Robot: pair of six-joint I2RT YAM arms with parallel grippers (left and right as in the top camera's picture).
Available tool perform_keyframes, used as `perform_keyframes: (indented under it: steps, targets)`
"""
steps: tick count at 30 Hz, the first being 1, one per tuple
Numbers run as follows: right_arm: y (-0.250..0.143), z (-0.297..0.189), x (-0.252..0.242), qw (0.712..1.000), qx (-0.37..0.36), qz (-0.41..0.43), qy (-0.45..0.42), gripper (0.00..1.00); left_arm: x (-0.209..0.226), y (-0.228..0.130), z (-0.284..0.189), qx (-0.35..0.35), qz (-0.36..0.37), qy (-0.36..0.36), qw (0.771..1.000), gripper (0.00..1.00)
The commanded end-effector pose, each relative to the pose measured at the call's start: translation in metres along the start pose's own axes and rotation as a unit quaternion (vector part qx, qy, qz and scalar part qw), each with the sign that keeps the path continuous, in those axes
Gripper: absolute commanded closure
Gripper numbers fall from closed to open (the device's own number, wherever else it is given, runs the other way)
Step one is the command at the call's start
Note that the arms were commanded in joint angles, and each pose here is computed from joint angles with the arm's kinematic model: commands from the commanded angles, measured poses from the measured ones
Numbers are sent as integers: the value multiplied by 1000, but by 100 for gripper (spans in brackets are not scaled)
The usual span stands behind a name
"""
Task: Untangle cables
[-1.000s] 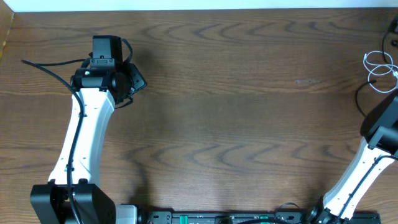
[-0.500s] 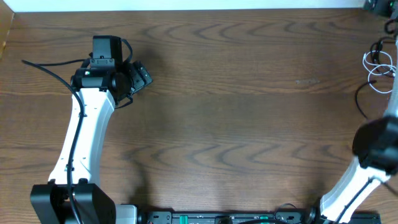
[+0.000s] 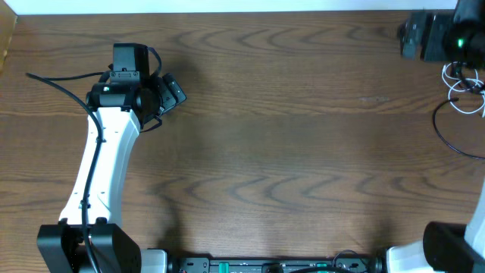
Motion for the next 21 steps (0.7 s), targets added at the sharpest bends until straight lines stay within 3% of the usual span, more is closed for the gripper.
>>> perform_keyframes:
  steps: [1,4,15,18,21]
  targets:
    - [-19,-22,11,1000,25,2,16,1,3,-1,0,1,0,5,1000,3]
    - [-34,-23,12,998,64,7,19,1,3,-1,0,1,0,5,1000,2]
    - [-40,-19,10,997,79,7,12,1,3,-1,0,1,0,5,1000,2]
    - [-40,-24,10,998,64,-4,-10,1,3,-1,0,1,0,5,1000,2]
    - [-43,-34,23,998,2,-56,-10,1,3,-1,0,1,0,5,1000,2]
Point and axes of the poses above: each gripper's point midway between its finger pads, its own z axis out along the fingers, its own x axis along the line the jaws close on, y = z × x, the point moved 5 cm from there along -z, back along the fingers, and after that the axes turned 7 degrees about -z, right-handed, at the moved point
